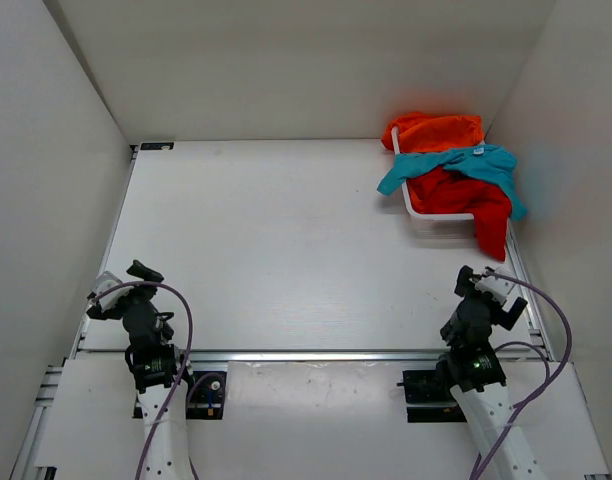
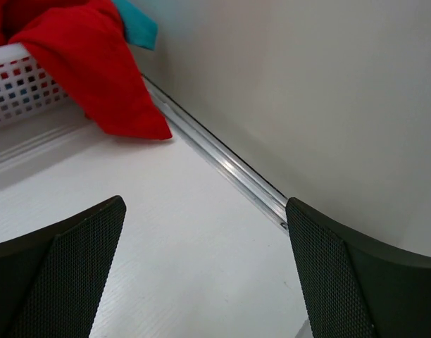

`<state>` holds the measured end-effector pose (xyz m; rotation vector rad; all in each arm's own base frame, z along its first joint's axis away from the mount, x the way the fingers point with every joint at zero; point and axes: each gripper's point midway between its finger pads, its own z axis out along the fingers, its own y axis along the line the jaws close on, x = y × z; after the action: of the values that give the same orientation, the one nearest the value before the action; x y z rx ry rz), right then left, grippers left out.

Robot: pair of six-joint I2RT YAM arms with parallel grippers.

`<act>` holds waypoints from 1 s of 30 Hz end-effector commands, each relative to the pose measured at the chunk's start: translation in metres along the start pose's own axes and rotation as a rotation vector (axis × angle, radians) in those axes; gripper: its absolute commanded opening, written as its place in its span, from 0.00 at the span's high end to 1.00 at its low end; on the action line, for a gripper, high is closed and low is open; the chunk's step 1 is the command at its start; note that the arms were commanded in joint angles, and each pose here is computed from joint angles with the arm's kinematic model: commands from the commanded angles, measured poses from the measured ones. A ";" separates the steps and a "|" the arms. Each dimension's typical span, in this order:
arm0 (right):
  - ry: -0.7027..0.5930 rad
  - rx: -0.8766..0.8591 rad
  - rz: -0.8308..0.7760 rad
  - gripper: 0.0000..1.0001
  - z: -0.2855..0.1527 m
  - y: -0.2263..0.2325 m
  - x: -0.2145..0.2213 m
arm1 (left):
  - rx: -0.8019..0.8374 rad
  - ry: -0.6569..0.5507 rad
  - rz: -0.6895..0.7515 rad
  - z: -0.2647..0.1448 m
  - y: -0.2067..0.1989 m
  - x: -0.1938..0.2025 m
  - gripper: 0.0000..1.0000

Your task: Fold and stack the t-shirts

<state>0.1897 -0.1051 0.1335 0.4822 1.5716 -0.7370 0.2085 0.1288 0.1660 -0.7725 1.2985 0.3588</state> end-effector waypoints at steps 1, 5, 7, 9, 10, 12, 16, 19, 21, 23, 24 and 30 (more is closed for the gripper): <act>0.032 -0.175 -0.100 0.01 0.001 0.028 0.023 | -0.029 0.101 0.063 -0.002 0.018 0.058 0.01; -0.055 -0.389 -0.133 0.01 -0.012 0.050 -0.025 | -0.033 0.103 0.065 -0.002 0.019 0.058 0.01; -0.078 -0.544 -0.143 0.01 -0.027 0.068 -0.038 | -0.035 0.104 0.065 -0.002 0.020 0.058 0.02; -0.102 -0.463 0.181 0.00 -0.024 0.064 -0.066 | -0.031 0.100 0.073 -0.001 0.019 0.056 0.02; -0.131 -0.442 0.376 0.01 -0.024 0.064 -0.085 | -0.022 0.101 0.069 -0.002 0.017 0.058 0.02; -0.286 -0.504 0.484 0.00 -0.029 0.073 -0.116 | -0.023 0.105 0.077 -0.002 0.018 0.059 0.01; -0.507 -0.367 0.879 0.01 -0.034 0.032 -0.150 | 0.256 0.078 0.203 -0.005 -0.030 0.039 0.01; -0.283 -0.288 1.177 0.01 -0.033 0.033 -0.132 | 0.456 0.038 0.310 -0.015 -0.063 0.021 0.01; -0.296 -0.365 1.293 0.01 -0.046 0.032 -0.144 | 0.439 0.016 0.301 -0.013 -0.063 0.008 0.02; -0.236 -0.372 1.414 0.00 -0.052 0.031 -0.130 | 0.549 -0.058 0.443 -0.017 -0.079 -0.006 0.01; -0.154 -0.410 1.451 0.01 -0.059 0.043 -0.122 | 0.548 -0.109 0.462 -0.015 -0.082 -0.017 0.01; -0.010 -0.562 1.355 0.01 -0.085 0.076 -0.113 | 0.555 -0.050 0.673 -0.003 -0.086 -0.033 0.01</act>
<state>0.1877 0.0094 0.2976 0.8746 0.9132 0.7693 0.2482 0.0741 0.1907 0.0101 1.4975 0.4324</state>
